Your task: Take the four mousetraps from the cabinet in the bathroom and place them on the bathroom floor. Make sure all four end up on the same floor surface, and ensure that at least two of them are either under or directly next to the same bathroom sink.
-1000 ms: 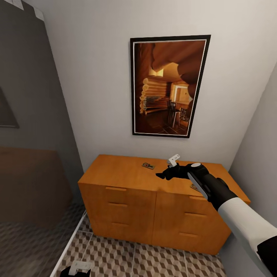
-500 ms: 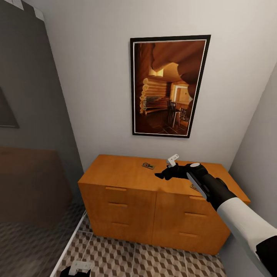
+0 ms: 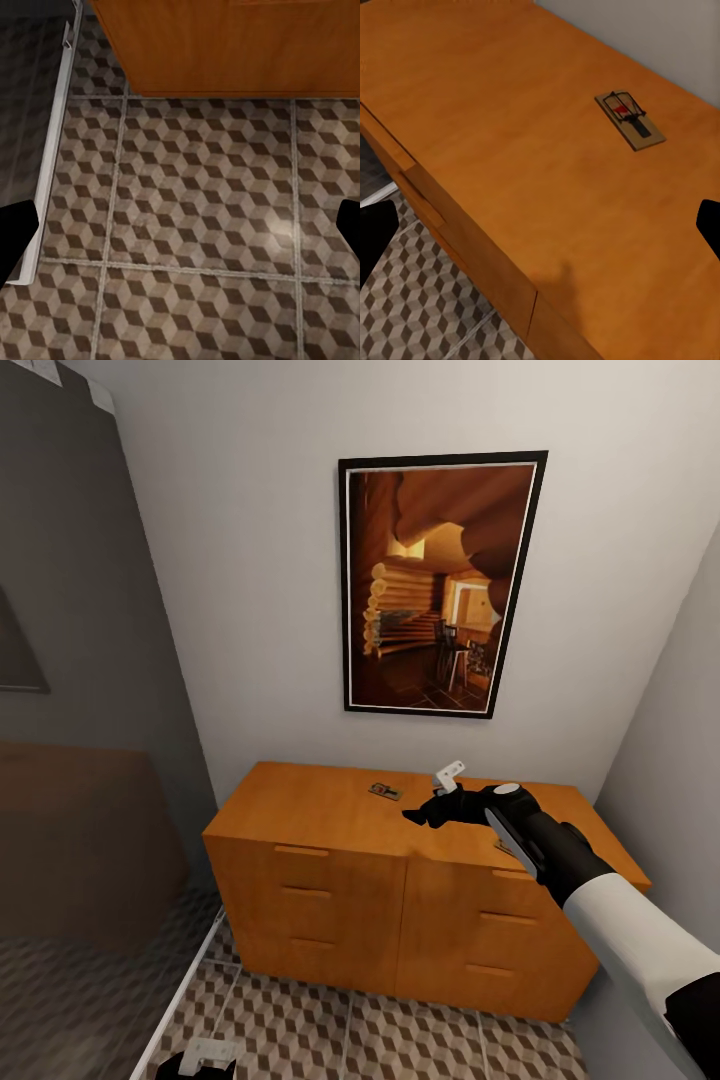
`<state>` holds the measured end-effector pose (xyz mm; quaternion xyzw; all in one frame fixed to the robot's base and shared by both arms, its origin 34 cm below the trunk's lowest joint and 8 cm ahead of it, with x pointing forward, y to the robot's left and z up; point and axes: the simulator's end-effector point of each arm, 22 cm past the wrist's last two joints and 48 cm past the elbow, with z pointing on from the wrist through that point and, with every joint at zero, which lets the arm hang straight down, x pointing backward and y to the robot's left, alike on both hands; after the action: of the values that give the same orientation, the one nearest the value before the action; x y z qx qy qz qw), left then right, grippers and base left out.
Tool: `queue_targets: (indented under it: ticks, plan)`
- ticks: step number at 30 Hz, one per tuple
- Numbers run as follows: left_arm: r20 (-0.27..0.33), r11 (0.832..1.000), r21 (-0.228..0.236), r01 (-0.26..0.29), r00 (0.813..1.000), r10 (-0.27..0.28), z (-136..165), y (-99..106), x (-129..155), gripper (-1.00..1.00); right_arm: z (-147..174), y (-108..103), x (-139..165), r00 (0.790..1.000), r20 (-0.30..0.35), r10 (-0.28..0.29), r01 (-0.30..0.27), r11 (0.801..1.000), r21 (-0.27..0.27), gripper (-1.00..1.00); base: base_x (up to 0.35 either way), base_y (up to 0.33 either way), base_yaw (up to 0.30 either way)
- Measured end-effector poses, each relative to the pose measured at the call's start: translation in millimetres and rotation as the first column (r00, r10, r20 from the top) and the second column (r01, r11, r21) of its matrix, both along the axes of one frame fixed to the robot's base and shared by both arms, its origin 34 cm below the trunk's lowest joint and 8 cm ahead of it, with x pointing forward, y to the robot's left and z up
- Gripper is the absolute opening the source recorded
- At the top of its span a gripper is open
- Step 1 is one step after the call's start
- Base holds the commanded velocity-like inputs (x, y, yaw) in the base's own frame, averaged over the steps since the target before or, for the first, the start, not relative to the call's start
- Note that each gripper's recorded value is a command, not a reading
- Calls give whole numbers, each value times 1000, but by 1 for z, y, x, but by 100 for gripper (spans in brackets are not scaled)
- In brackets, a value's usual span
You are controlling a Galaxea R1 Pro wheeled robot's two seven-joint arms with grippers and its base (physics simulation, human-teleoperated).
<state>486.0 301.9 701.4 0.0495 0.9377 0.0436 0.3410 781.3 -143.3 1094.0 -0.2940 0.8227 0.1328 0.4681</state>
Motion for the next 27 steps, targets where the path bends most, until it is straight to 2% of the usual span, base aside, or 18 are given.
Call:
queue_targets:
  ticks: [27]
  plan:
    - [0,1000,-4,3,1000,-3,0,-4,0,100,0,-2,1,1000,2,-4,4,1000,-2,100,0,0,0]
